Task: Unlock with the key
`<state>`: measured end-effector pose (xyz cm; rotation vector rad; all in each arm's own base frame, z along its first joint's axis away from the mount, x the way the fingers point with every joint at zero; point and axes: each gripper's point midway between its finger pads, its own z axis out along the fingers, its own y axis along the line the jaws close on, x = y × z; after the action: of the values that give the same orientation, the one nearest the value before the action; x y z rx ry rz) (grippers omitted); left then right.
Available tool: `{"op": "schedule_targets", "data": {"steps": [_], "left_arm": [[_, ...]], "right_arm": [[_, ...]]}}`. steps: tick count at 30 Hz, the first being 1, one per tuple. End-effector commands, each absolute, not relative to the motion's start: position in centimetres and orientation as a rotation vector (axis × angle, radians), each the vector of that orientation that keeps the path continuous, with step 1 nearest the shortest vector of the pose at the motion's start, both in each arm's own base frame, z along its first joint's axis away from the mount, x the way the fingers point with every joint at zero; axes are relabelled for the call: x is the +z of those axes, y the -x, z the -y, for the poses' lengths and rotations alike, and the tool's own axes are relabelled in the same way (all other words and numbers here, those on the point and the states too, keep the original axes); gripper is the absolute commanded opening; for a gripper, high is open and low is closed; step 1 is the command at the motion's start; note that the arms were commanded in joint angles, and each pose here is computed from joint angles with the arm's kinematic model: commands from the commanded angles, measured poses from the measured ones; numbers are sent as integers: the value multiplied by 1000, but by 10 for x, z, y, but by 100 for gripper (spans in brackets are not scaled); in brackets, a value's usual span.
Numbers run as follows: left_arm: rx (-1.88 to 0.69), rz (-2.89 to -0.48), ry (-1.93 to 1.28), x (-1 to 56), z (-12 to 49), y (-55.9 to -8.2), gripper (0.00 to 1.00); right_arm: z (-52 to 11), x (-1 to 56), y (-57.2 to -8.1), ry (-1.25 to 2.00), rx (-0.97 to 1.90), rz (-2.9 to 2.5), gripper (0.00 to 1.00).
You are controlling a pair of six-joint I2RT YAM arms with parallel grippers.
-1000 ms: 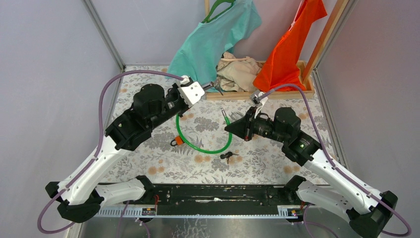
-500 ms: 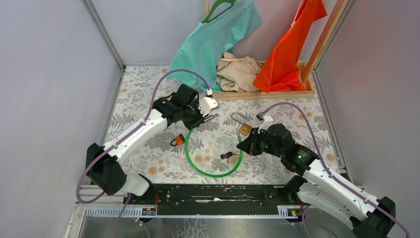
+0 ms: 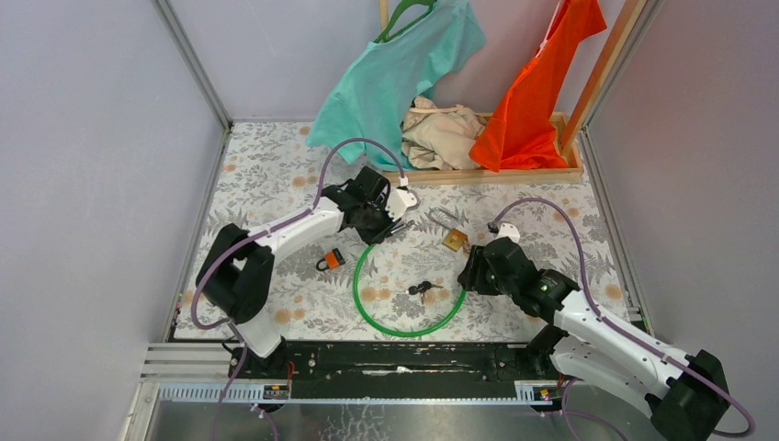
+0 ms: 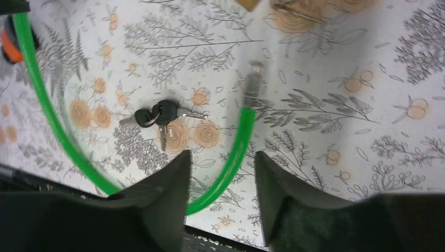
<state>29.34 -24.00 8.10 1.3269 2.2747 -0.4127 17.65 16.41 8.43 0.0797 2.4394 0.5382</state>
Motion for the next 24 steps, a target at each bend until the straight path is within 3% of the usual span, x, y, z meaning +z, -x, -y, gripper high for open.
{"op": "schedule_targets", "data": {"steps": [1, 4, 5, 12, 17, 20, 23, 24], "left_arm": [[-359, -2227, -1237, 83, 251, -328, 0], [-359, -2257, -1183, 78, 251, -337, 0], [-368, -2264, -1175, 76, 252, -337, 0], [-325, -2288, -1113, 71, 246, -350, 1], [-287, -2309, -1040, 74, 228, -373, 26], [-283, -2334, -1006, 82, 222, -379, 35], [-316, -2334, -997, 94, 221, -372, 72], [-332, -2332, -999, 98, 221, -368, 92]], "right_arm": [[-147, 90, -190, -99, 387, -2397, 63], [-146, 101, -197, -71, 352, -2374, 85], [-147, 105, -200, -62, 348, -2369, 98], [-182, 122, -210, 73, 465, -2375, 99], [-214, 113, -208, 168, 542, -2430, 99], [-234, 107, -203, 230, 567, -2448, 99], [-248, 97, -198, 260, 577, -2472, 99], [-252, 92, -196, 265, 573, -2483, 100]]}}
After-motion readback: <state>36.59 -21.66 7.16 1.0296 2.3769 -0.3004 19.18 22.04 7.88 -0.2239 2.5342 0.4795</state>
